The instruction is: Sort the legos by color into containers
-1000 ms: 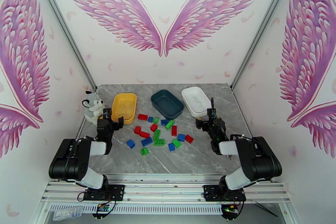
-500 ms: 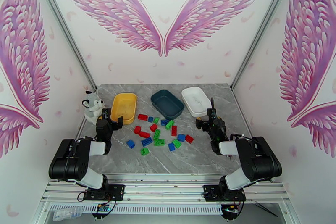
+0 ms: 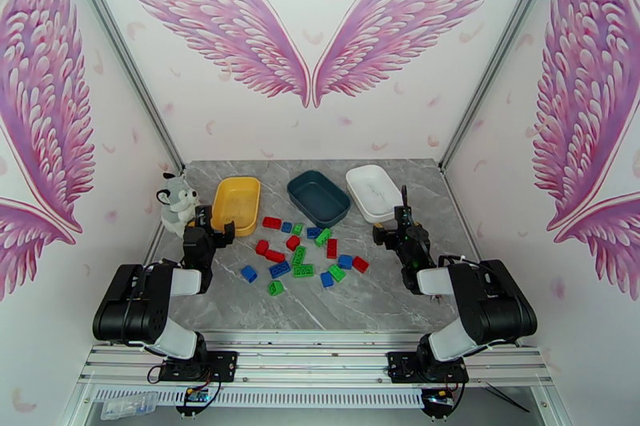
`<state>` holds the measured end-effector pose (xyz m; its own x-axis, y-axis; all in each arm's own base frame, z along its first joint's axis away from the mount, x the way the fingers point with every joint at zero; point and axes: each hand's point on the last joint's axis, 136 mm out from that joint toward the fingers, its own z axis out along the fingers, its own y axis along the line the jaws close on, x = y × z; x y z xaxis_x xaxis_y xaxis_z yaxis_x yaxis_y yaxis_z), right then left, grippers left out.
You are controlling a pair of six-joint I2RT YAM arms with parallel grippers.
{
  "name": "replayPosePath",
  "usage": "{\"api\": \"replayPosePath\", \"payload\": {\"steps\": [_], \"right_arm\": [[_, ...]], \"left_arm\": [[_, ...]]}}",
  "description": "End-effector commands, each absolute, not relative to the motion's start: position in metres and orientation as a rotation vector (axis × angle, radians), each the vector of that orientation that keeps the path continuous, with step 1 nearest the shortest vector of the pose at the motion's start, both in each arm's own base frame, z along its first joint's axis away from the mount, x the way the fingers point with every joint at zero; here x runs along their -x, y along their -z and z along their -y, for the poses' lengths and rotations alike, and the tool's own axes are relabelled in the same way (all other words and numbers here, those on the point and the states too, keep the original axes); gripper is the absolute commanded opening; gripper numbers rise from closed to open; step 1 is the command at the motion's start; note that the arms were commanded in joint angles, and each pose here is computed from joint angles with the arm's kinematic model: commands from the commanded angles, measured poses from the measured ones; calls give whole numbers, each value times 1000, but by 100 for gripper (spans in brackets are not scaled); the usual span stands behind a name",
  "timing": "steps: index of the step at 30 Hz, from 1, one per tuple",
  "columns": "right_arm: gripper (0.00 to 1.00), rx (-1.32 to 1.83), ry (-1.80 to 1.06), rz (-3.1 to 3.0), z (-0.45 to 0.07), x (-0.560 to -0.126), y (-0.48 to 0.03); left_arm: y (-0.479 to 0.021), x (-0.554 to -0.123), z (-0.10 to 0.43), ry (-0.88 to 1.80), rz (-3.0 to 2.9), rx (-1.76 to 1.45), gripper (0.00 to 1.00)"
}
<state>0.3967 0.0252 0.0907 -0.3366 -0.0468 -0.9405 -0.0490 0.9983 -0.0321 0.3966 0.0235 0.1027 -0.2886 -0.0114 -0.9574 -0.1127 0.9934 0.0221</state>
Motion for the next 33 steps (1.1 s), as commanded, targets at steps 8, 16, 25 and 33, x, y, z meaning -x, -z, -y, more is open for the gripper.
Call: {"api": "replayPosePath", "payload": {"steps": [8,16,25,33], "right_arm": [[99,125,122,-1812,-43,-391,-150],[99,337,3,-1659,-127,-360,-210],[99,158,-336,-1971,-153,-344,-241],[99,-186,-423,-1983,-120,-321,-238]], "left_arm": [[-152,-385,-29,-217,-1779,150,99],[-224,-353,15,-38,-1569,117,99],[-282,-328,38,427,-1542,384,99],[-260,-319,73,722,-1686,436,99]]}}
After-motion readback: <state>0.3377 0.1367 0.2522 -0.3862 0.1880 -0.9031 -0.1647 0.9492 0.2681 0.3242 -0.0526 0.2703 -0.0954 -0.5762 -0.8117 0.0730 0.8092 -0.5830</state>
